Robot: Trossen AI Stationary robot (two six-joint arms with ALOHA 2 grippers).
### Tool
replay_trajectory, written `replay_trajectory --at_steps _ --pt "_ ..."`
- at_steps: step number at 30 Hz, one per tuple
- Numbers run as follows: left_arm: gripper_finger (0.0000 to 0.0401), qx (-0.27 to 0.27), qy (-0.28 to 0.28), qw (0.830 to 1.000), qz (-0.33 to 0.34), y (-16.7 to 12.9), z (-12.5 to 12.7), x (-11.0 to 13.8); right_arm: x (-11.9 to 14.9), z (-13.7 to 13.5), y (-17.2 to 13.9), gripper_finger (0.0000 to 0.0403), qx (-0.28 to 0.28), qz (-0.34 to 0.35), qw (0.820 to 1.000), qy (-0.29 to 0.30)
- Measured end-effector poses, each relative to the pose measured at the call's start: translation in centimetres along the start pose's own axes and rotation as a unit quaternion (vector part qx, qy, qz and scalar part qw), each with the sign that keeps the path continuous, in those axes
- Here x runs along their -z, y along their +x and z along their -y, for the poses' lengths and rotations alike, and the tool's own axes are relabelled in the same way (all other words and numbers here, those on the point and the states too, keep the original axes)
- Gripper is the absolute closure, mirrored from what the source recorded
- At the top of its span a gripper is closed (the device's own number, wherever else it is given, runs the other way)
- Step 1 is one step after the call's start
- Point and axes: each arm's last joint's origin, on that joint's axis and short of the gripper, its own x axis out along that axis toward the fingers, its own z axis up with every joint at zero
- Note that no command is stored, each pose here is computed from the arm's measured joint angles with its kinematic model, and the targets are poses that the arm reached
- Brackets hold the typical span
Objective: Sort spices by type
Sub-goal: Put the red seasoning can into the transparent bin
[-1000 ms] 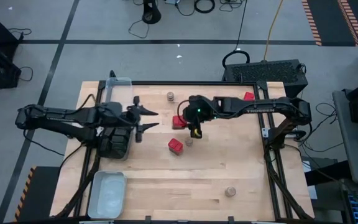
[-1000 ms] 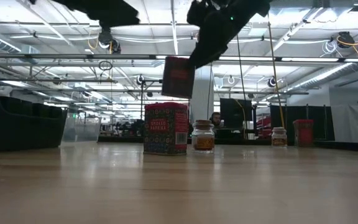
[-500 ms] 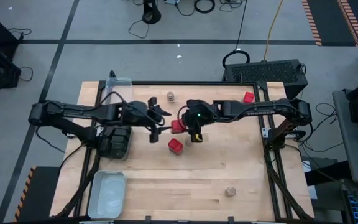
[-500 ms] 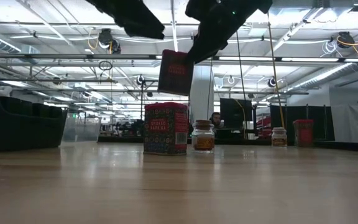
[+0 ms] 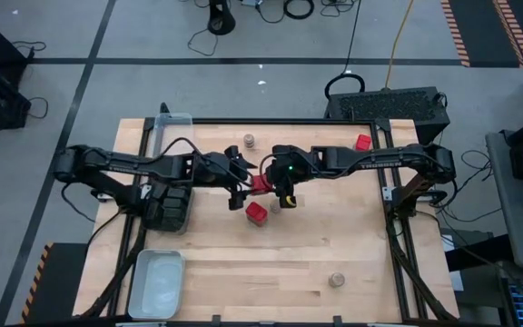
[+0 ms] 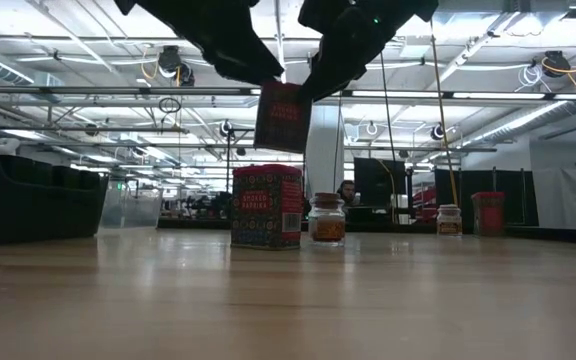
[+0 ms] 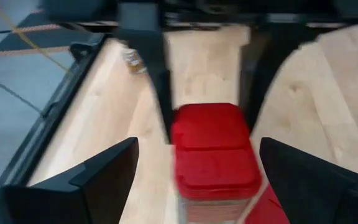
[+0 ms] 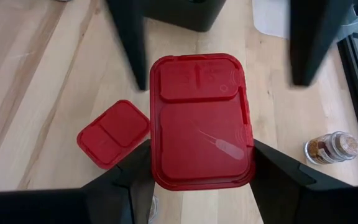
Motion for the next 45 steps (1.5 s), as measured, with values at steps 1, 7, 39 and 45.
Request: replay_trajectory --at_steps 1,7,39,45 --pt "0.006 0.004 0.0 1.0 -0.002 0.2 0.1 0.1 0.0 0.0 0.0 0.0207 0.0 0.0 1.0 0.0" --pt "0.006 0.008 0.006 1.0 -0.018 1.1 0.3 0.6 -0.1 0.0 0.0 0.0207 0.001 0.003 1.0 0.0" --pt "0.0169 0.006 0.017 1.0 -0.022 1.5 0.3 0.8 -0.1 0.0 0.0 0.0205 0.001 0.005 1.0 0.005" --pt "0.0169 0.001 0.03 0.999 -0.012 0.8 0.0 0.4 -0.3 0.2 -0.3 0.0165 0.013 0.011 1.0 0.002"
